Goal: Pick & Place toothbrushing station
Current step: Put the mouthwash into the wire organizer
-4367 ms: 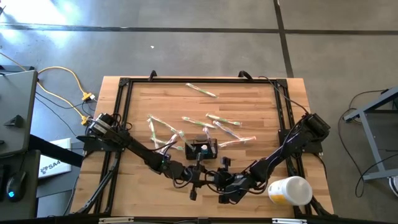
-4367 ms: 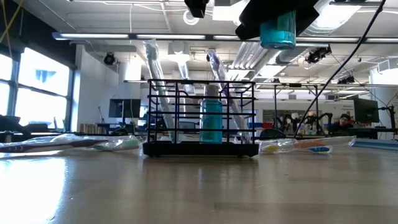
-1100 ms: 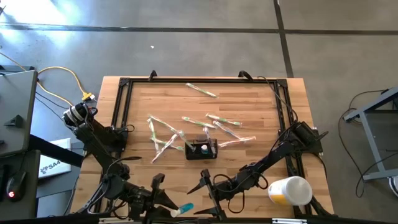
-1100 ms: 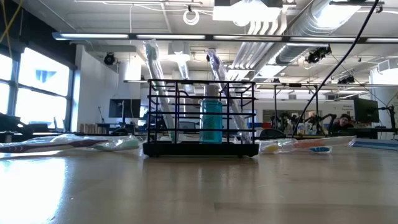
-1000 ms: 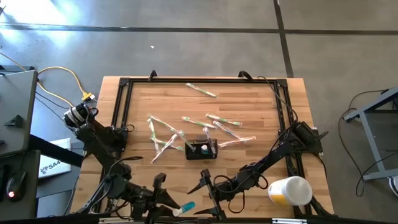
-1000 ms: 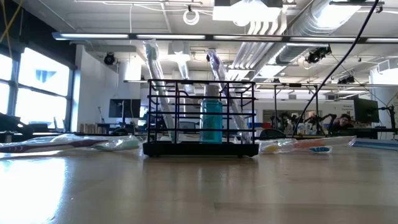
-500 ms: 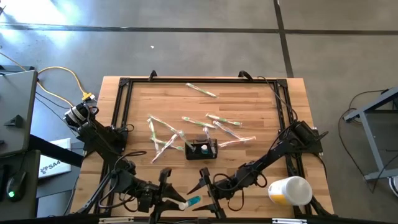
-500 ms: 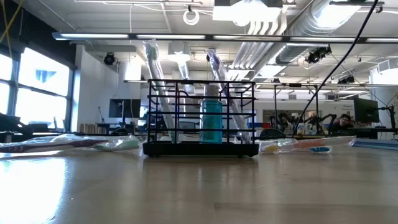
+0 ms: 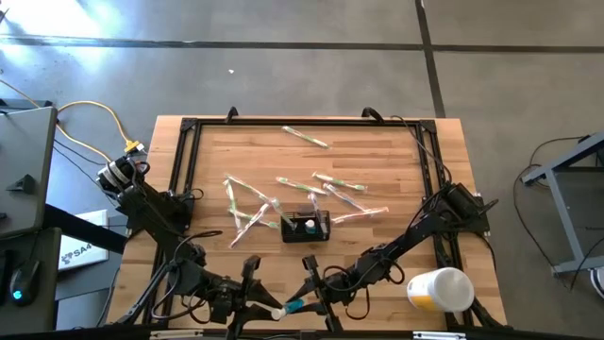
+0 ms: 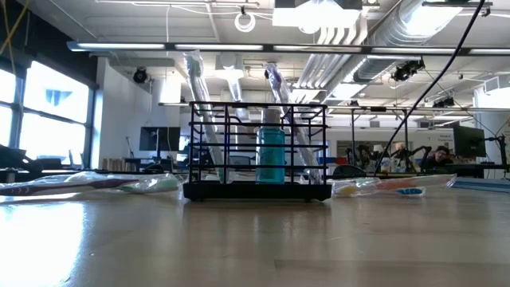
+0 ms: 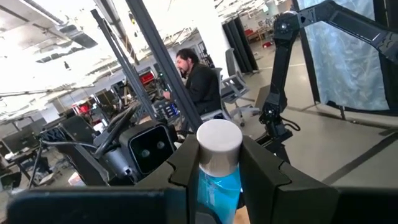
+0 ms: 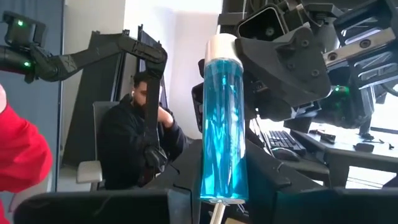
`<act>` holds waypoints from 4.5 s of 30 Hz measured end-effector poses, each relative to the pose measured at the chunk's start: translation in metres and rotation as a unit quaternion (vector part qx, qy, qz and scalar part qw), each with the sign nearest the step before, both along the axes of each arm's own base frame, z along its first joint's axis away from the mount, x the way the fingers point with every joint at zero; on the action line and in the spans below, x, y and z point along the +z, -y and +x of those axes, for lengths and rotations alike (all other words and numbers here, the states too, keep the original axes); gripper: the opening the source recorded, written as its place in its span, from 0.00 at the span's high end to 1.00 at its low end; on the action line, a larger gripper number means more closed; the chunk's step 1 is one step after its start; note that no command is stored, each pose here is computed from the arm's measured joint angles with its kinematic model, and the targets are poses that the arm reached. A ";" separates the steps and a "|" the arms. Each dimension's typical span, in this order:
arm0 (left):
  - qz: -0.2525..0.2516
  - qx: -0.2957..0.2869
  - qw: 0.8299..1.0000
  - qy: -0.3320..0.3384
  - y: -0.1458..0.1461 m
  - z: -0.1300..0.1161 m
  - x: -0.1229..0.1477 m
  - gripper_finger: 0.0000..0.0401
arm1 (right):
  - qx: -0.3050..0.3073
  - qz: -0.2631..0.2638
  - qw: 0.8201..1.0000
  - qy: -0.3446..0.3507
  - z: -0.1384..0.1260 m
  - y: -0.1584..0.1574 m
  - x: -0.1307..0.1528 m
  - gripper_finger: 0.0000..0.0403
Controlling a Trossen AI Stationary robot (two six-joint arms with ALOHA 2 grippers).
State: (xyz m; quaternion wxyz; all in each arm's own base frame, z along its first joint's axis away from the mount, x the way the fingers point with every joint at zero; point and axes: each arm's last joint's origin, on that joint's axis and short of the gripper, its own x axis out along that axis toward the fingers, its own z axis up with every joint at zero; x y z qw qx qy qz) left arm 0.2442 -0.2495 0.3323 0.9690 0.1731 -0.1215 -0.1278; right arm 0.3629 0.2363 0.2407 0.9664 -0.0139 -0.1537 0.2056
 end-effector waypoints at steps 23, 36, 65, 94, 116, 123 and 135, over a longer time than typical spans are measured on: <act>-0.106 0.044 0.979 -0.172 0.004 -0.001 0.014 0.59 | -0.041 0.006 0.997 -0.071 -0.001 -0.005 -0.012 0.82; -0.168 0.056 0.942 -0.286 -0.011 0.008 0.025 0.60 | -0.070 0.001 0.994 -0.083 0.001 -0.003 -0.014 0.82; -0.172 0.089 0.923 -0.331 -0.025 0.014 0.015 0.78 | -0.110 0.005 0.989 -0.097 0.001 -0.001 -0.017 0.82; -0.068 0.073 0.894 -0.437 -0.079 0.038 0.026 0.79 | -0.319 -0.093 0.926 -0.180 -0.065 -0.042 -0.003 0.23; 0.164 0.023 0.858 -0.487 -0.169 0.103 -0.023 0.79 | -0.298 -0.133 0.928 -0.179 -0.082 -0.055 0.001 0.23; 0.158 0.039 0.853 -0.495 -0.189 0.110 -0.027 0.79 | -0.306 -0.164 0.920 -0.182 -0.084 -0.052 0.001 0.23; 0.164 0.030 0.845 -0.508 -0.189 0.107 -0.029 0.79 | -0.295 -0.168 0.919 -0.202 -0.091 -0.045 0.012 0.23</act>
